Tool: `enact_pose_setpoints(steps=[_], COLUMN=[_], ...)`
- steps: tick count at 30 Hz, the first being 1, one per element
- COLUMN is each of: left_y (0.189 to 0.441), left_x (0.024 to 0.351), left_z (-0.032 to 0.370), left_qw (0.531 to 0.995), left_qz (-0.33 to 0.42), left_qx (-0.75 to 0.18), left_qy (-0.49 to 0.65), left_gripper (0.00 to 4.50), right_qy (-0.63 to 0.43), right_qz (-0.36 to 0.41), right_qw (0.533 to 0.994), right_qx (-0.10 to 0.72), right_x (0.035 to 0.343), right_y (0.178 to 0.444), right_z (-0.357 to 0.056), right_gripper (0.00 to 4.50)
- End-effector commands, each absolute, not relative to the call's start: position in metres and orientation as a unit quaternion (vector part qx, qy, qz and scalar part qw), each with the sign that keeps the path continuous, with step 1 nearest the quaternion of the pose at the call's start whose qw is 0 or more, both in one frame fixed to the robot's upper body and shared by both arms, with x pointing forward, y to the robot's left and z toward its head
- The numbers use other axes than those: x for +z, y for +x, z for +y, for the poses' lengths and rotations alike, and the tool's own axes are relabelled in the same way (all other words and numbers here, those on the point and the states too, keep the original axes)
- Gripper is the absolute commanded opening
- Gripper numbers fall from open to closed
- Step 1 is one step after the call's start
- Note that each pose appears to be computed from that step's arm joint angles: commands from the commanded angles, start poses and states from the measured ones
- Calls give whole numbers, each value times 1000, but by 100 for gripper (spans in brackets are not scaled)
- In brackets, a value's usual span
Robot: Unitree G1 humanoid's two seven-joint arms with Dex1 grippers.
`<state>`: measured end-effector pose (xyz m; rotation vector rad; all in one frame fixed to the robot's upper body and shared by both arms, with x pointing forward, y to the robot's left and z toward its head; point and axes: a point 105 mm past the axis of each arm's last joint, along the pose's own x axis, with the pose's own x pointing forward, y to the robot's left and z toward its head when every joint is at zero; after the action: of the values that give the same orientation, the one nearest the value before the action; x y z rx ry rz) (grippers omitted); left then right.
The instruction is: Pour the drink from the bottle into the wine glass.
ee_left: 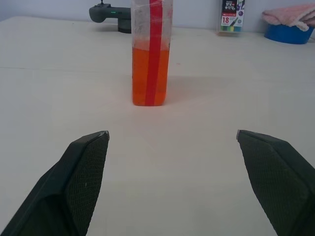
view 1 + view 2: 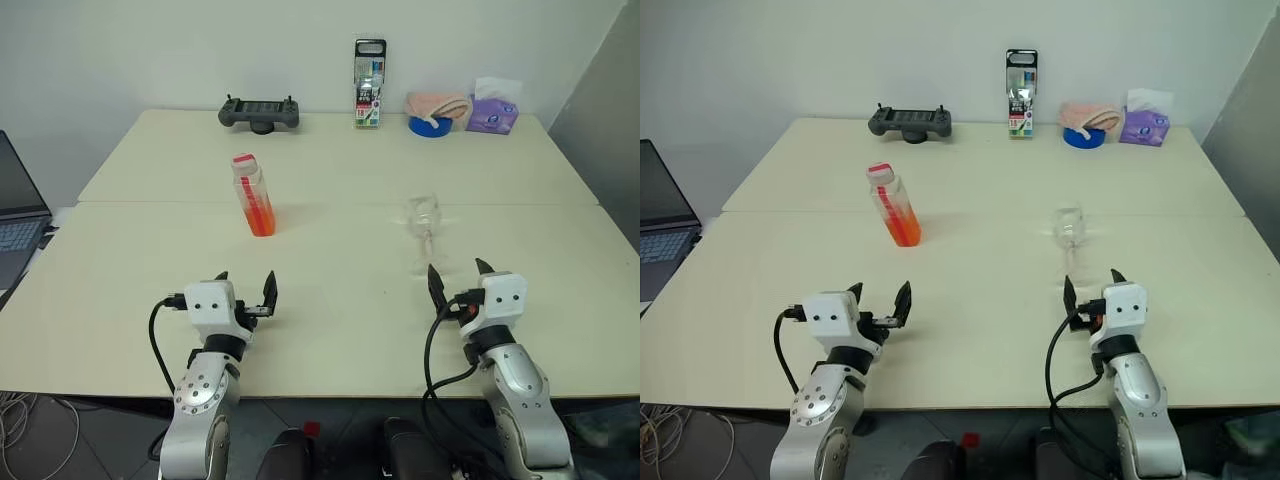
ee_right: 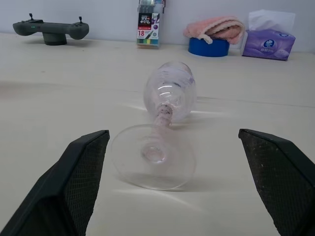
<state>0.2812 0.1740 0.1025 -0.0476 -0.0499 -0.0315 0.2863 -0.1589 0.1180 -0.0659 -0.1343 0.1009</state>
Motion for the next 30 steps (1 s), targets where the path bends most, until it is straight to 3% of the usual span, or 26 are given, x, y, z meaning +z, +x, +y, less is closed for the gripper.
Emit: enact_pose_setpoints(steps=[1, 6, 10, 16, 22, 30], left_y=[280, 281, 291, 323, 359, 381], left_x=[119, 120, 126, 139, 155, 170], left_z=[173, 175, 178, 180, 183, 181], left_qw=[998, 998, 997, 996, 994, 990], left_qz=[-53, -60, -70, -90, -109, -142], left_qx=[-17, -8, 7, 10, 7, 6], left_qy=[-18, -24, -20, -16, -7, 14], left_gripper=[445, 445, 445, 445, 445, 445], right_qy=[-35, -41, -69, -69, -75, -88], right_qz=[-88, -90, -121, -103, -99, -92], right_qw=[994, 994, 983, 950, 928, 908], right_qx=[47, 50, 123, 286, 351, 399], right_x=[129, 131, 152, 182, 203, 199], right_y=[285, 285, 288, 314, 343, 347], right_z=[-160, -161, -141, -96, -77, -65], right_gripper=[450, 450, 450, 450, 450, 450])
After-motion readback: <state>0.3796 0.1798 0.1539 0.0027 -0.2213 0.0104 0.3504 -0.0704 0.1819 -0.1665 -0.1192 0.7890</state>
